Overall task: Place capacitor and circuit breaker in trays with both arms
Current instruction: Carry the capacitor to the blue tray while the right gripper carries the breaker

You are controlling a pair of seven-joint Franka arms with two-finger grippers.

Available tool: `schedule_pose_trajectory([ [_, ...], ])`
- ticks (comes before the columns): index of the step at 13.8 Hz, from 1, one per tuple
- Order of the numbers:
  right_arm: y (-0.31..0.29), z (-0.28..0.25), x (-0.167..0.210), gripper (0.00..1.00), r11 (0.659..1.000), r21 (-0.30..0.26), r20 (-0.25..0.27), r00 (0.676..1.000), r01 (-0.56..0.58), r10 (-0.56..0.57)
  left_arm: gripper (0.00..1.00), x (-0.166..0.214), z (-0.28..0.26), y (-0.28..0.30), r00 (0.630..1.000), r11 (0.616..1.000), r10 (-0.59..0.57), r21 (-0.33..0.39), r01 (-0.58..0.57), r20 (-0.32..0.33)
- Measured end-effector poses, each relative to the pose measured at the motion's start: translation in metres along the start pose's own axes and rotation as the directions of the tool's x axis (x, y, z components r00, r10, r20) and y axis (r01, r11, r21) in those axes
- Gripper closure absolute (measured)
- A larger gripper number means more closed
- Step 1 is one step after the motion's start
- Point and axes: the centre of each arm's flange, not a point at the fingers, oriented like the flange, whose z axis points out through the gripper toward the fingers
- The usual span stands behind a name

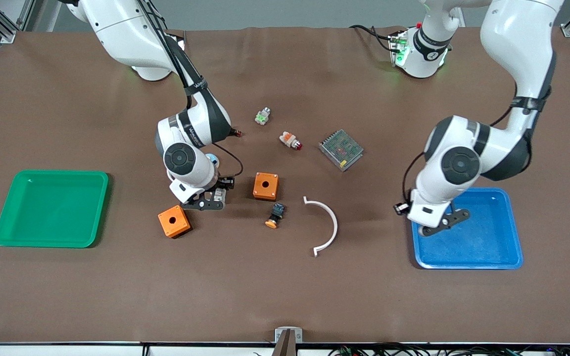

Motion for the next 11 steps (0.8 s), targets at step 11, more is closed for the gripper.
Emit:
schedule_pose_trajectory([
  [11,0.002,-0.011,0.002,0.6,1.0,-0.015,0.037,0.999,-0.005,0.006,0.66,0.092,0.079,-0.191,0.922,0.922,0.387,0.004,-0.388,0.025],
])
